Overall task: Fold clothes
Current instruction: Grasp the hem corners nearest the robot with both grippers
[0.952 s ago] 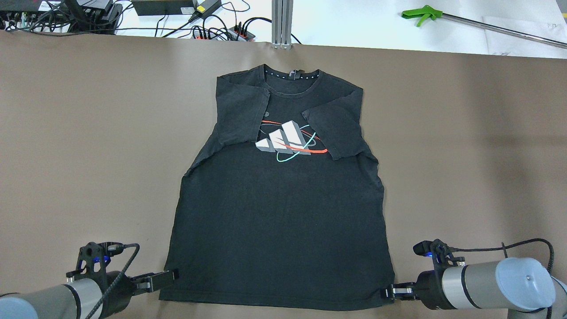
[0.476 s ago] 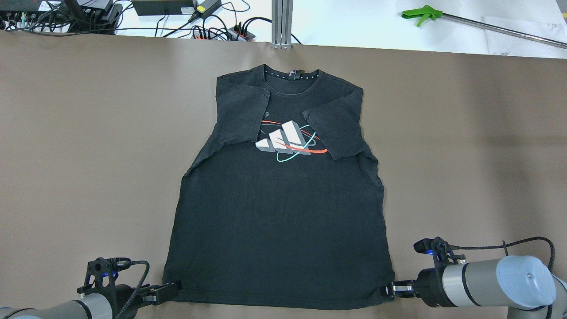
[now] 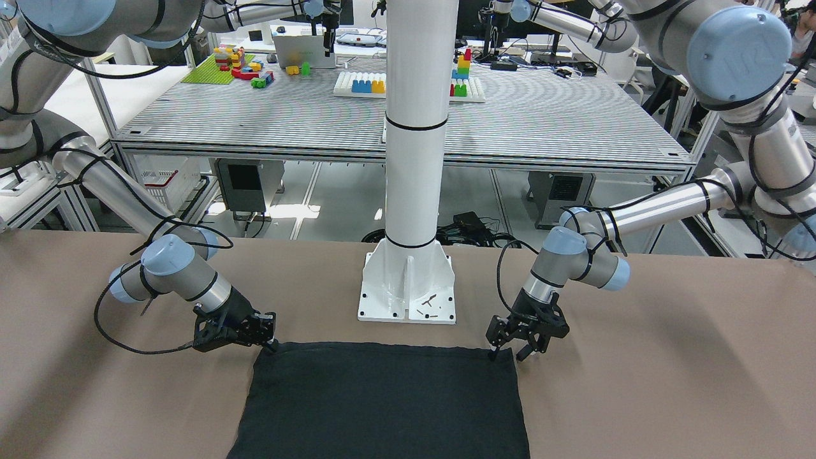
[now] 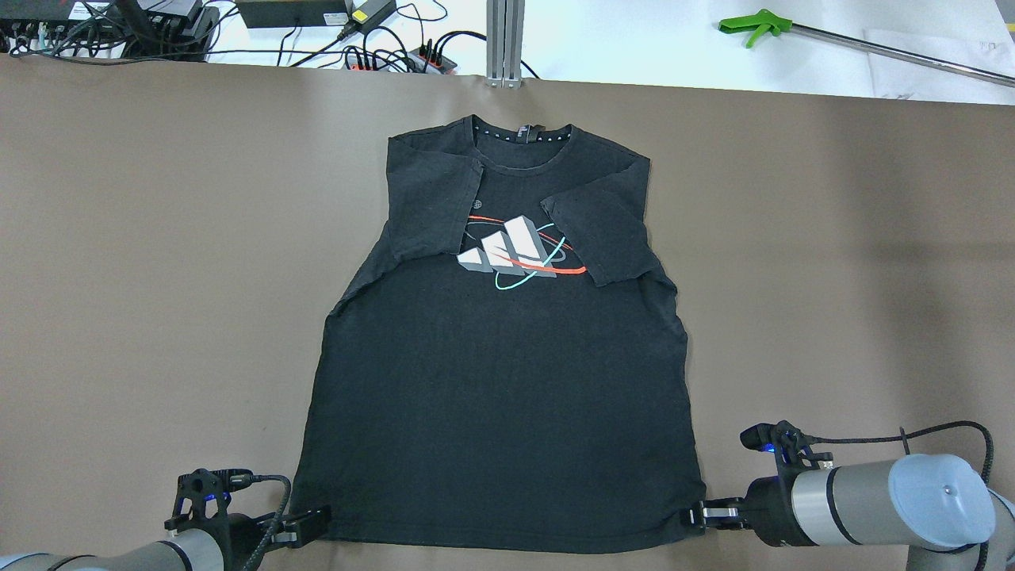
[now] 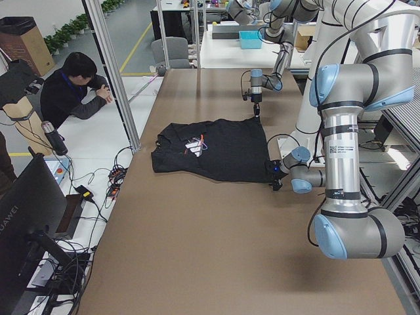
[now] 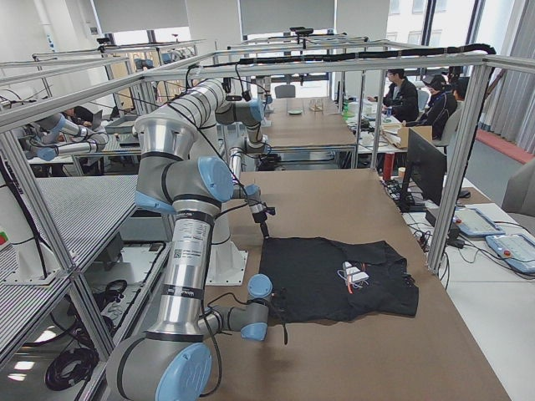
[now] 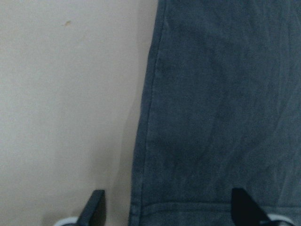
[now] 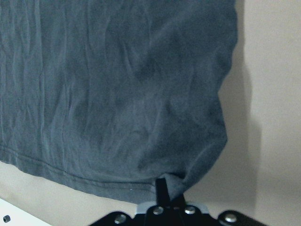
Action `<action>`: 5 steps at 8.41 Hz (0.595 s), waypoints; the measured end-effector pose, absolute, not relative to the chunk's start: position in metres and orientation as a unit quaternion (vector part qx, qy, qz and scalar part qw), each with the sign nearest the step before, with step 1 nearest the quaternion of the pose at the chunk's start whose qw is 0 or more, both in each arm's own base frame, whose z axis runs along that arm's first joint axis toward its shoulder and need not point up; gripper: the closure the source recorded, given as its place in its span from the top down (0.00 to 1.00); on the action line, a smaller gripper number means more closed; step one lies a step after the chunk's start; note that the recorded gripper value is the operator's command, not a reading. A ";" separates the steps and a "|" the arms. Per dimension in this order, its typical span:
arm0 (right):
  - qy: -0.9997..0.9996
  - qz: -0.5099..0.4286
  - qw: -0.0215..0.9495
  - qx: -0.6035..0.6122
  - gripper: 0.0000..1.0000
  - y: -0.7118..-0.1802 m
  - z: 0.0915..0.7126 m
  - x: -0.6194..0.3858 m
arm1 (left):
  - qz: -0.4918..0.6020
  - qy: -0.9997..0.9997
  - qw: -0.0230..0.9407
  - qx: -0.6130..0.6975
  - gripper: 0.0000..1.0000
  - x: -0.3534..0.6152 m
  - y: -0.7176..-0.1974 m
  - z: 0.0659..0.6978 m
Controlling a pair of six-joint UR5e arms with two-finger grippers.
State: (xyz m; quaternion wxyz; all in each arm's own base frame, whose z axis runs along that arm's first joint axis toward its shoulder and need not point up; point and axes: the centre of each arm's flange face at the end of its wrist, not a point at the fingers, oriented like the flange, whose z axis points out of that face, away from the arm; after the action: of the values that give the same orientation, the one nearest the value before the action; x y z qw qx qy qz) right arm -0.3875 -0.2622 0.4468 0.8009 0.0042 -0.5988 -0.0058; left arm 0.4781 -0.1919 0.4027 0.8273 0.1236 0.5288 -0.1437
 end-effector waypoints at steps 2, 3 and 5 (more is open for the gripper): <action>-0.599 -0.005 0.801 0.005 0.00 -0.263 0.447 -0.387 | -0.142 0.533 0.825 0.125 0.00 0.475 -0.192 0.397; -0.598 -0.005 0.801 0.005 0.00 -0.263 0.447 -0.387 | -0.142 0.537 0.822 0.125 0.00 0.473 -0.193 0.392; -0.599 -0.006 0.800 0.004 0.00 -0.262 0.446 -0.387 | -0.141 0.547 0.816 0.123 0.00 0.464 -0.192 0.379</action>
State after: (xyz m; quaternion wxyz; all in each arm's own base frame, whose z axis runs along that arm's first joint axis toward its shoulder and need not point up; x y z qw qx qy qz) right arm -0.3865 -0.2624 0.4458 0.8003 0.0044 -0.5995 -0.0057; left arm 0.4644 -0.1925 0.3790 0.8157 0.1227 0.5474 -0.1414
